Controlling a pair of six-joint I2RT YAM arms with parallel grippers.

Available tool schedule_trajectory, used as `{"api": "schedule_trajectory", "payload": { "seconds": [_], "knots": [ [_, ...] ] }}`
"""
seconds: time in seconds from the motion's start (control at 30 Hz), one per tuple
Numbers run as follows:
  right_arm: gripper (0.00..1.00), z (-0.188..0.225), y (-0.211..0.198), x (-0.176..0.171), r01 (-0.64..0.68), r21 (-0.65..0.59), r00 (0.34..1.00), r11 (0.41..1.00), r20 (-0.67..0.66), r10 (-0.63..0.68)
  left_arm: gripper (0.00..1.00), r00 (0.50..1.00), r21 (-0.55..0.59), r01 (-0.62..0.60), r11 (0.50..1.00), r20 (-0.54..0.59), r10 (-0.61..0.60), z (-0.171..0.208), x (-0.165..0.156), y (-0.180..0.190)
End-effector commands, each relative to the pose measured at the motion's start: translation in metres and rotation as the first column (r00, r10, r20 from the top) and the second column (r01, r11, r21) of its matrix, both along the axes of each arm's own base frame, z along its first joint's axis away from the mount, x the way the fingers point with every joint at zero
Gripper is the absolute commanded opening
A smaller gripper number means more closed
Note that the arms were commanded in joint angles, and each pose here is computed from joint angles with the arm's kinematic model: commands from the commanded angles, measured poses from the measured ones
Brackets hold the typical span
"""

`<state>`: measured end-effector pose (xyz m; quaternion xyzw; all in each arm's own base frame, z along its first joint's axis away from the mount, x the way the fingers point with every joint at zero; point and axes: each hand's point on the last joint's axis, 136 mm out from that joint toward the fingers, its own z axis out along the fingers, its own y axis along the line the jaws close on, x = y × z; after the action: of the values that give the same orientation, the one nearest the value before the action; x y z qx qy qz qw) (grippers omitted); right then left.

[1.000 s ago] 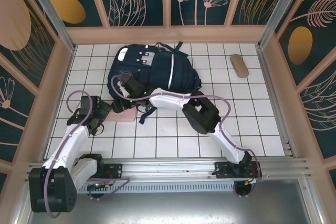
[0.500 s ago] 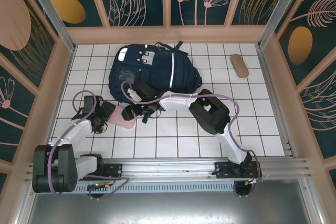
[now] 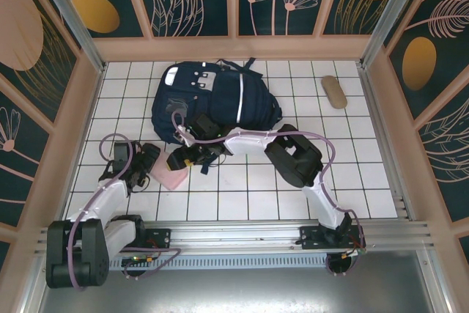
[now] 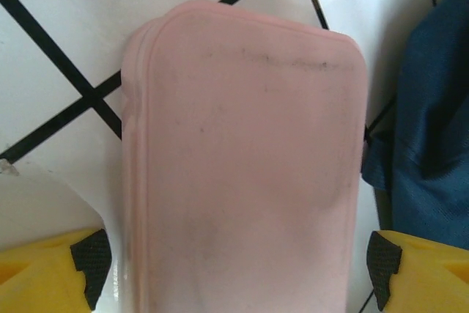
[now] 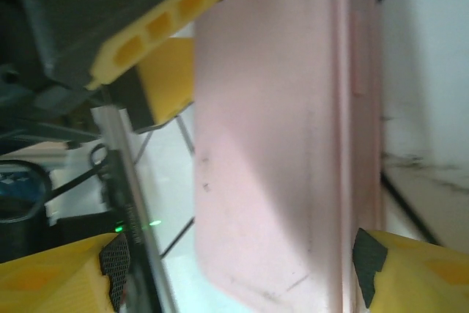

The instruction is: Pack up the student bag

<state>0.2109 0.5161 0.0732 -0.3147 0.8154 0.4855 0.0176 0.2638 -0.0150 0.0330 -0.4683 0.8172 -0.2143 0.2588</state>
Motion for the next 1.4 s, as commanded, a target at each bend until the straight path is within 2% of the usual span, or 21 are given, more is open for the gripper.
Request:
{"api": "schedule_trajectory", "payload": {
  "seconds": [0.0, 0.1, 0.43, 0.67, 0.77, 0.93, 1.1, 1.23, 1.37],
  "knots": [
    [0.8, 0.009, 0.003, -0.015, -0.071, 0.069, 0.991, 0.995, -0.105, 0.078, 0.91, 0.988, -0.252, 0.154, 0.955, 0.057, -0.144, 0.003, -0.008, -0.053],
    [0.8, 0.004, -0.001, -0.013, -0.054, 0.042, 0.994, 0.998, -0.097, 0.058, 0.9, 0.985, -0.269, 0.17, 0.948, 0.072, -0.156, 0.005, -0.014, -0.057],
    [0.8, -0.047, -0.028, 0.008, 0.121, -0.185, 0.993, 0.975, 0.016, -0.12, 0.89, 0.971, -0.288, 0.238, 0.928, 0.065, -0.229, -0.007, -0.035, -0.079],
    [0.8, -0.054, -0.034, -0.008, 0.127, -0.206, 0.992, 0.97, 0.022, -0.125, 0.88, 0.96, -0.286, 0.28, 0.916, 0.089, -0.265, -0.002, -0.037, -0.091],
    [0.8, -0.051, -0.038, -0.014, 0.134, -0.184, 0.991, 0.974, 0.013, -0.134, 0.81, 0.957, -0.279, 0.288, 0.916, 0.102, -0.27, 0.0, -0.037, -0.091],
    [0.77, -0.042, -0.041, -0.026, 0.126, -0.115, 0.991, 0.985, -0.033, -0.131, 0.57, 0.958, -0.293, 0.284, 0.913, 0.125, -0.258, -0.007, -0.042, -0.091],
    [0.74, -0.043, -0.04, -0.03, 0.123, -0.097, 0.99, 0.988, -0.058, -0.129, 0.36, 0.955, -0.285, 0.291, 0.913, 0.139, -0.261, -0.007, -0.042, -0.09],
    [0.74, -0.035, -0.048, -0.032, 0.129, -0.093, 0.991, 0.987, -0.036, -0.133, 0.3, 0.955, -0.26, 0.29, 0.921, 0.149, -0.258, 0.002, -0.04, -0.087],
    [0.76, -0.021, -0.066, -0.038, 0.131, -0.096, 0.991, 0.987, 0.005, -0.131, 0.28, 0.95, -0.234, 0.291, 0.928, 0.182, -0.252, 0.018, -0.036, -0.084]
  ]
}}
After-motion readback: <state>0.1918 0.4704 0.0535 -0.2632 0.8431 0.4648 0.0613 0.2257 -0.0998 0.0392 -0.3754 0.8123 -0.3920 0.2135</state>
